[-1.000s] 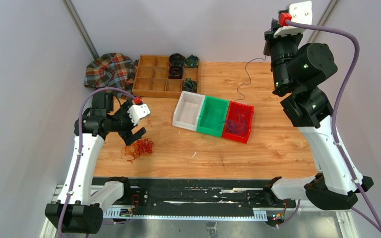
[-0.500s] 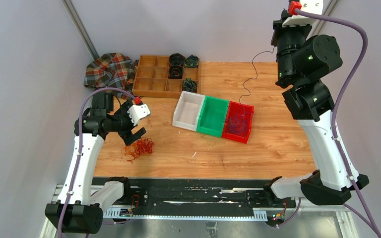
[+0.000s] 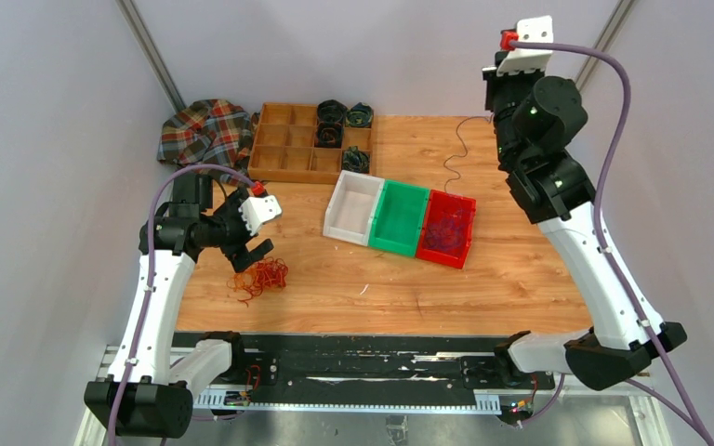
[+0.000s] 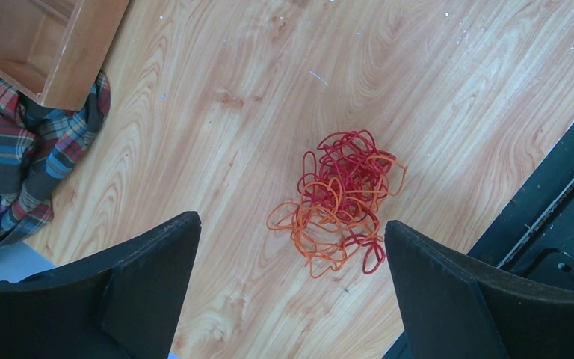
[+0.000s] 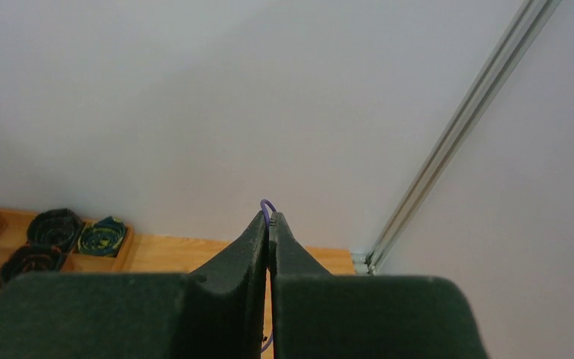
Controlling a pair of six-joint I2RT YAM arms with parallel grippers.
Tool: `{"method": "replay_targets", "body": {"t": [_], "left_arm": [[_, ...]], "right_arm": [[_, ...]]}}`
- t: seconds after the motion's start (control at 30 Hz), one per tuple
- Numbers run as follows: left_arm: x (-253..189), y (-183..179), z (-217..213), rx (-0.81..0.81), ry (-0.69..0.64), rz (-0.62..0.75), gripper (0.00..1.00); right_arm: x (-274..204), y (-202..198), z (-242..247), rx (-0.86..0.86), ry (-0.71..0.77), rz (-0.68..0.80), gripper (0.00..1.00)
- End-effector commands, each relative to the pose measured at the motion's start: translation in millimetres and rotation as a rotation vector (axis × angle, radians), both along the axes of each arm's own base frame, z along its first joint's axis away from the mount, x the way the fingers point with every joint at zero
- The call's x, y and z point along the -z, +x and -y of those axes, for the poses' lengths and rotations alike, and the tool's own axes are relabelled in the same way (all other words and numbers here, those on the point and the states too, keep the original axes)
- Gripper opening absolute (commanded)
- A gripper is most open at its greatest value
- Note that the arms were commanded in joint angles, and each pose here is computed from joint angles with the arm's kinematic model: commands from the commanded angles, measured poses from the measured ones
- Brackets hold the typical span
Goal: Untangle the cables
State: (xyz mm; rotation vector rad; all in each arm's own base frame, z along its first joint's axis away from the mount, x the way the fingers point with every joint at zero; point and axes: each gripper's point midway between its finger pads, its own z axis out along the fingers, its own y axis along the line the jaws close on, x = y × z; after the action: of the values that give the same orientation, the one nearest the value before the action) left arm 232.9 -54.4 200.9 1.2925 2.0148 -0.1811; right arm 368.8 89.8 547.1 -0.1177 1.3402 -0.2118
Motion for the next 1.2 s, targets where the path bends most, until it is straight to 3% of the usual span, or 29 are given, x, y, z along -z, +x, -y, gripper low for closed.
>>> {"method": "replay_targets", "body": {"t": [0.0, 0.3, 0.6, 0.9, 1.17], "left_arm": [[1.0, -2.9, -0.8, 0.001, -0.001, -0.002, 0.98], [3.9, -2.6, -1.2, 0.011, 0.007, -0.006, 0.98], [7.6, -3.5, -0.5, 0.021, 0.008, -0.016, 0.98], [2.4, -4.4, -0.6, 0.019, 0.007, 0.005, 0.98], [3.0, -6.0, -1.5, 0.026, 0.016, 0.014, 0.98]], "right_arm": [[29.4, 3.3, -1.1, -0.021, 0.047, -0.058, 0.01], [116.8, -6.5, 8.6, 0.021, 0.119, -0.208, 0.01], [171.6, -45.1, 30.7, 0.061, 0.176, -0.296, 0.01], [273.3, -40.1, 22.9, 0.090, 0.107, -0.538, 0.01], [326.4, -24.5, 14.2, 0.110, 0.047, -0.663, 0.01]]}}
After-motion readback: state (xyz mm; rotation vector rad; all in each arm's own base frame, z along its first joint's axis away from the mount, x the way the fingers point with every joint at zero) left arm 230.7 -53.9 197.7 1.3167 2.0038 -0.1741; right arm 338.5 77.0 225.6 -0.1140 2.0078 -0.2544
